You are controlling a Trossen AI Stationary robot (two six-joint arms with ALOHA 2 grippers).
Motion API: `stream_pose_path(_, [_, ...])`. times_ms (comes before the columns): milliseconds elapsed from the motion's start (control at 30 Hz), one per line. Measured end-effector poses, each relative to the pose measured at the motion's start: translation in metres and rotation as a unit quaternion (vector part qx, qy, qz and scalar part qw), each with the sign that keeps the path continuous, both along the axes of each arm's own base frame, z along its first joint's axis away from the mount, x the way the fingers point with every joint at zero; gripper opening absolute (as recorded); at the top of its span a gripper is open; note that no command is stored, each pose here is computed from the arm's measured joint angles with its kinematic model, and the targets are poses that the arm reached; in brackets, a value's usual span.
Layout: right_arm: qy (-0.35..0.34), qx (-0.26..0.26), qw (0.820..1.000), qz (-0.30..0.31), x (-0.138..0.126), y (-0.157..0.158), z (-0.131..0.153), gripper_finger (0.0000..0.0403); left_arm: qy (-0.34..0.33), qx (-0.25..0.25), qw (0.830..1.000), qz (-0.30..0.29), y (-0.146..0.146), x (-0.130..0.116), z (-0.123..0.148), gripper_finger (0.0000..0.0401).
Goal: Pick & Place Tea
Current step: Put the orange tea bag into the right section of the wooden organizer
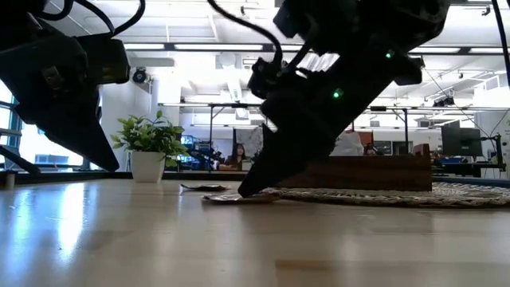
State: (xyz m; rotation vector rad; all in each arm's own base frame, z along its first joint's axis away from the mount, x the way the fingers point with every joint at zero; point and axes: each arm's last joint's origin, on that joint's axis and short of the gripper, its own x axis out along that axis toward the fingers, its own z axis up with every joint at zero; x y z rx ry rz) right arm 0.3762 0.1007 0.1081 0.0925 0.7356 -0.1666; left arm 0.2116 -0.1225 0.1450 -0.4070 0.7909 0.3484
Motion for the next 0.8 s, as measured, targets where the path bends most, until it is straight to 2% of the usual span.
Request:
stream_pose_path(133, [-0.026,0.047,0.998,-0.018,0.001,0.008,0.003,0.0129,-0.002,-0.004,1.0,0.005,0.0,0.0,0.0,0.0044])
stream_pose_path(233, [-0.037,0.048,0.997,-0.046,0.0,0.012,0.004,0.0129,-0.016,-0.016,1.0,0.014,-0.001,0.002,0.001,0.0044])
stream_pose_path(300, [-0.044,0.029,0.997,-0.055,-0.001,0.015,0.004,0.0129,-0.032,-0.026,0.999,0.013,-0.003,0.004,0.004,0.0044])
stream_pose_path(433, [-0.043,-0.054,0.997,-0.035,-0.003,0.018,0.005,0.0129,-0.062,-0.029,0.998,-0.005,-0.006,0.009,0.008,0.0044])
stream_pose_path(633, [0.016,-0.077,0.997,-0.005,-0.01,0.016,-0.003,0.012,-0.079,-0.025,0.996,0.023,-0.005,0.01,0.009,0.0044])
stream_pose_path(800, [0.01,-0.08,0.997,0.002,-0.007,0.018,-0.009,0.0105,-0.083,-0.02,0.996,0.039,-0.005,0.012,0.005,0.0044])
